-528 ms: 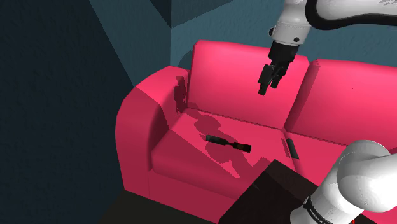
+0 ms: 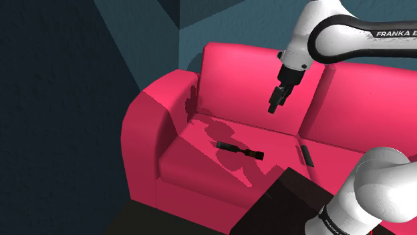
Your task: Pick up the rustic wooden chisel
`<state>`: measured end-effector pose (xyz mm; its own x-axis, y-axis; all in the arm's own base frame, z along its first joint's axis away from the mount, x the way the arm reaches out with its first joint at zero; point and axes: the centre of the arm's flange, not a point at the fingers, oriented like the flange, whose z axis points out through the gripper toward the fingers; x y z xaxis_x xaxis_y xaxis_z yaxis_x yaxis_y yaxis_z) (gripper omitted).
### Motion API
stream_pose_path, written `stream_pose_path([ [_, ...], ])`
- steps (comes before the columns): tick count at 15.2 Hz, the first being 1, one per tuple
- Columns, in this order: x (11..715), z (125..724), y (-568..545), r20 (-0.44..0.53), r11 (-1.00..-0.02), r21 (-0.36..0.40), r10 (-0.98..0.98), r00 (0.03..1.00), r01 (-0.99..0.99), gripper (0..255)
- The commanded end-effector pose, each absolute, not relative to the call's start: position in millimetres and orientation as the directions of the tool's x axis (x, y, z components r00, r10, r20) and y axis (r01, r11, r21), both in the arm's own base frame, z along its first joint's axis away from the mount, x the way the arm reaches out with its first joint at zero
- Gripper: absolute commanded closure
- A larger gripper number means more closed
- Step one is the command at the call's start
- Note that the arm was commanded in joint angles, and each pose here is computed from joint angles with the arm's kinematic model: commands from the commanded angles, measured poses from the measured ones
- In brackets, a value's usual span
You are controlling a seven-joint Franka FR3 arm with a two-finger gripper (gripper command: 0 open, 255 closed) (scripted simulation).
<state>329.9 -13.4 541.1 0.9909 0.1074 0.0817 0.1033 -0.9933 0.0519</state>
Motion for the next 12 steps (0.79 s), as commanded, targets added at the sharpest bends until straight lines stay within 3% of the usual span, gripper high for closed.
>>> stream_pose_path([
  [1,335,519,-27,0.095,-0.99,0.044,0.139,0.986,0.135,0],
  [12,373,393,-95,0.157,-0.954,0.007,0.296,0.942,0.299,0],
])
